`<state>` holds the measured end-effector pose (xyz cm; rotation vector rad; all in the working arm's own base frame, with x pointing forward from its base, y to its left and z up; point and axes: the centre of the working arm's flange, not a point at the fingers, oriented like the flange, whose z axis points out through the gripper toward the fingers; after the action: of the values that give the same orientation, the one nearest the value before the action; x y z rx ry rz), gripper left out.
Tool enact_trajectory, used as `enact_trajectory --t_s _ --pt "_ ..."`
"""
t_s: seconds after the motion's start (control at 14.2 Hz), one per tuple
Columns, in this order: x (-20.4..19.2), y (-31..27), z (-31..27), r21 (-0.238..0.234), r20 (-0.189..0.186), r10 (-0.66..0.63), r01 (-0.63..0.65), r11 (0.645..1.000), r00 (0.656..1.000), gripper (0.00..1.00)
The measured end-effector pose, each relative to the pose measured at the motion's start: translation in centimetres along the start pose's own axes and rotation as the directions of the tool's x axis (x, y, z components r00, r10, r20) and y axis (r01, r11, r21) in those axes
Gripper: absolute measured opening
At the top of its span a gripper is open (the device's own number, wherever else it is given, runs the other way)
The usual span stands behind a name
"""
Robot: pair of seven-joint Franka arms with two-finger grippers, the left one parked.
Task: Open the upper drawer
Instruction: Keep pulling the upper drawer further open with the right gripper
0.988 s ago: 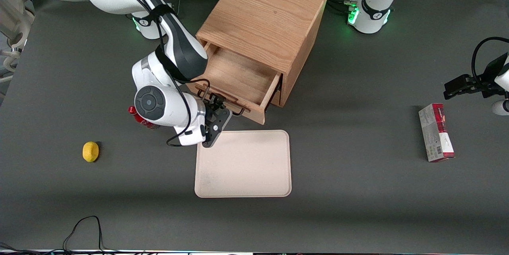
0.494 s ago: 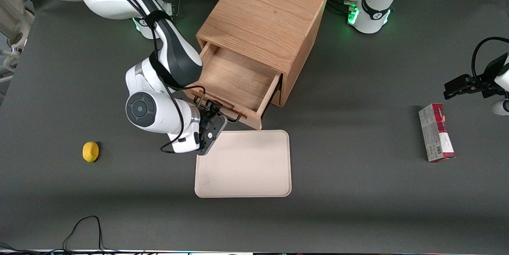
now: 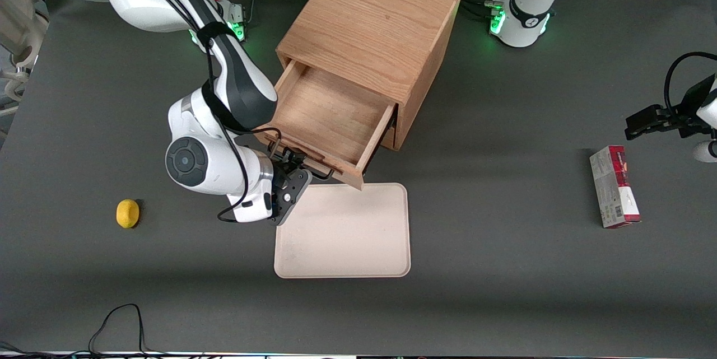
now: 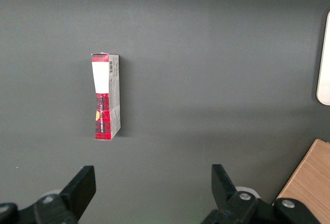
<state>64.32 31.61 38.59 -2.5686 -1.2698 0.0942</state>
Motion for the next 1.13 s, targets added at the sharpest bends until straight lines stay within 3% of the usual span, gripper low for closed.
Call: enact_trajectory --t_s 1.13 --pt "-0.3 2.7 -0.5 -0.013 -0.027 0.027 -0.027 1.000 0.999 1.00"
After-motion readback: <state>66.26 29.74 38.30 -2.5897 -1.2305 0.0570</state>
